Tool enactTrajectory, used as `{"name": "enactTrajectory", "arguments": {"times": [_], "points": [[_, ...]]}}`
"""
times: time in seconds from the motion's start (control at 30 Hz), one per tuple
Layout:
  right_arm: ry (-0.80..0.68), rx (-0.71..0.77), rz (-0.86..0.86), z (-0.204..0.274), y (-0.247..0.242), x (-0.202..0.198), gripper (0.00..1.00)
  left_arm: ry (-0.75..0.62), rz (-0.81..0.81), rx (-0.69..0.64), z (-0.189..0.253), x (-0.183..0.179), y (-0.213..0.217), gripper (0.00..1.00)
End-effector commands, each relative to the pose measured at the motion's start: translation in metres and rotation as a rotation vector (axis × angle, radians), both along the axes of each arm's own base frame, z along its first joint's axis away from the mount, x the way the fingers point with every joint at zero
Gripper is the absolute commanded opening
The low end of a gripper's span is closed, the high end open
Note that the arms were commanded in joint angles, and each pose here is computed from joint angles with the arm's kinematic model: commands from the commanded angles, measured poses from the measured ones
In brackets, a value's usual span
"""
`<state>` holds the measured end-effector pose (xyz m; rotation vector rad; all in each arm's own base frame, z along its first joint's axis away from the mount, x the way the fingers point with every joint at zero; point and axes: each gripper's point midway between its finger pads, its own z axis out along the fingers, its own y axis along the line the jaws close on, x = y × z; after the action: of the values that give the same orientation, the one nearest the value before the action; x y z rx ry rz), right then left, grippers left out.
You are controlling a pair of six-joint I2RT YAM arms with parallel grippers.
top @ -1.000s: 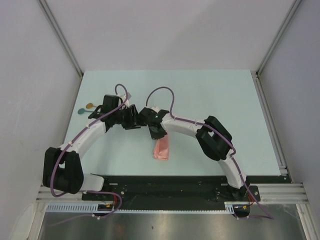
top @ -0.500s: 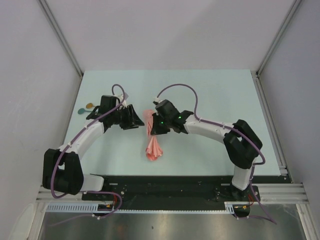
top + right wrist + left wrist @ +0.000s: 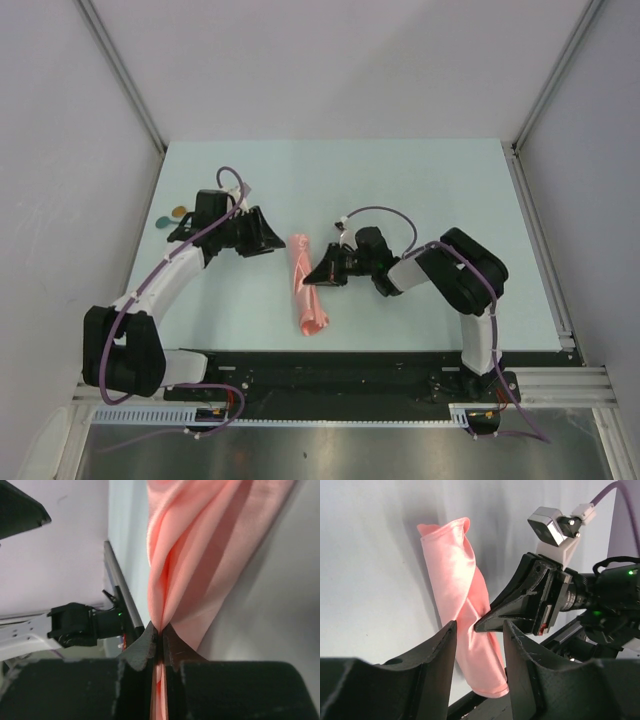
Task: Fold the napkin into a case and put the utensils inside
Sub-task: Turn over the square folded napkin at the center of the board.
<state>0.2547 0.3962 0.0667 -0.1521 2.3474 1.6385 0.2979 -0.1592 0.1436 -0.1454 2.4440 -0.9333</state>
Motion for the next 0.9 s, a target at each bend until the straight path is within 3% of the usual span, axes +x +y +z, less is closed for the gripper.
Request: {"name": "enactTrajectory", "arguments": {"times": [0.0,0.27,0.47,0.57,0.7,0.87], "points": [[-0.074,0.285,0.048,0.040,-0.009,-0.003,0.00,-0.035,0.025,-0.018,0.007,0.004,0.001,0.47],[0.022,0.228,0.011,-0.006,-0.037,-0.006,0.08,-0.015,0.021,-0.023,-0.003,0.008,-0.008,0.46],[0.068,0.110,-0.026,-0.035,-0.065,-0.004,0.26,0.015,-0.010,-0.011,-0.015,0.010,-0.026,0.47],[0.081,0.028,-0.035,-0.050,-0.084,0.000,0.43,0.029,-0.036,-0.017,-0.018,0.012,-0.040,0.46],[0.003,-0.196,0.002,-0.052,-0.109,0.001,0.53,0.056,-0.054,-0.018,-0.027,0.020,-0.053,0.46],[-0.087,-0.411,0.009,-0.036,-0.116,0.008,0.55,0.076,-0.058,-0.014,-0.032,0.032,-0.061,0.44]]}}
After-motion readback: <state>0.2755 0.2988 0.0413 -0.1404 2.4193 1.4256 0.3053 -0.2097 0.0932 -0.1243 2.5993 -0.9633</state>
